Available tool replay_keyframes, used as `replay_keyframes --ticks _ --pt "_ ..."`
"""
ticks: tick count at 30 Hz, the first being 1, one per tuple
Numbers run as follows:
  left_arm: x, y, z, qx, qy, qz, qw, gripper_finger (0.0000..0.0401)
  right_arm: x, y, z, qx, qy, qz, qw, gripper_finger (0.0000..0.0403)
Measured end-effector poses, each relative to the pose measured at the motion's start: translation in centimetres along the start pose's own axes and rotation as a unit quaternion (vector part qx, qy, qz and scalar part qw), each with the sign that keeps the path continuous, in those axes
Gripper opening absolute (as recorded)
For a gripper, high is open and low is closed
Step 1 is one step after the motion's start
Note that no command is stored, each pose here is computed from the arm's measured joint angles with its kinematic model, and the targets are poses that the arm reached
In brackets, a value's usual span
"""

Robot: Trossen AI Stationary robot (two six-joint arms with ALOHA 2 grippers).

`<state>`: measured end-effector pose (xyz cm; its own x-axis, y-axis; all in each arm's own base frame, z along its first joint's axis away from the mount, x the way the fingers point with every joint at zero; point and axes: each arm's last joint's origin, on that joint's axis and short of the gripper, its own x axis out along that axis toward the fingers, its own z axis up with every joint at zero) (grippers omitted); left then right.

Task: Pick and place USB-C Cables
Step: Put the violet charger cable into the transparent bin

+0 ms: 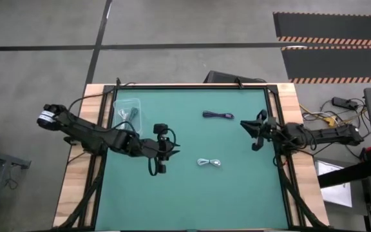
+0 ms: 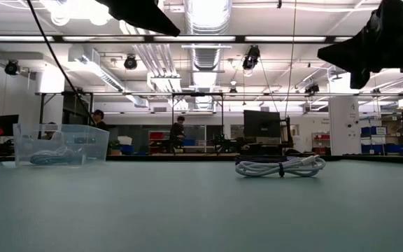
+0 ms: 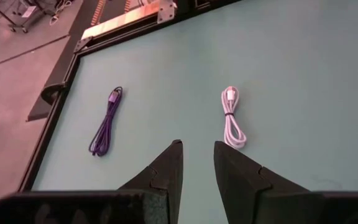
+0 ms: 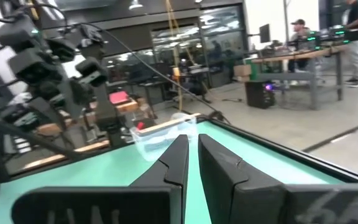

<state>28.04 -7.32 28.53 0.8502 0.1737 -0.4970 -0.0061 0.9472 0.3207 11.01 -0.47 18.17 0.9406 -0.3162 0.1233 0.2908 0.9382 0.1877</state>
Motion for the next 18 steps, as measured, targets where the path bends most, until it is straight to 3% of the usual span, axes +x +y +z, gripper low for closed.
replay_keyframes --ticks 6,18 --pt "-0.2 0.1 0.1 0.014 -0.003 0.0 1.0 0.0075 0.6 0.0 -0.5 -0.01 0.031 -0.03 0.999 0.0027" --pt "-0.9 0.5 0.5 -0.003 -0.031 0.006 1.0 0.0075 3.5 1.3 1.2 -0.064 0.114 -0.053 0.99 0.0027"
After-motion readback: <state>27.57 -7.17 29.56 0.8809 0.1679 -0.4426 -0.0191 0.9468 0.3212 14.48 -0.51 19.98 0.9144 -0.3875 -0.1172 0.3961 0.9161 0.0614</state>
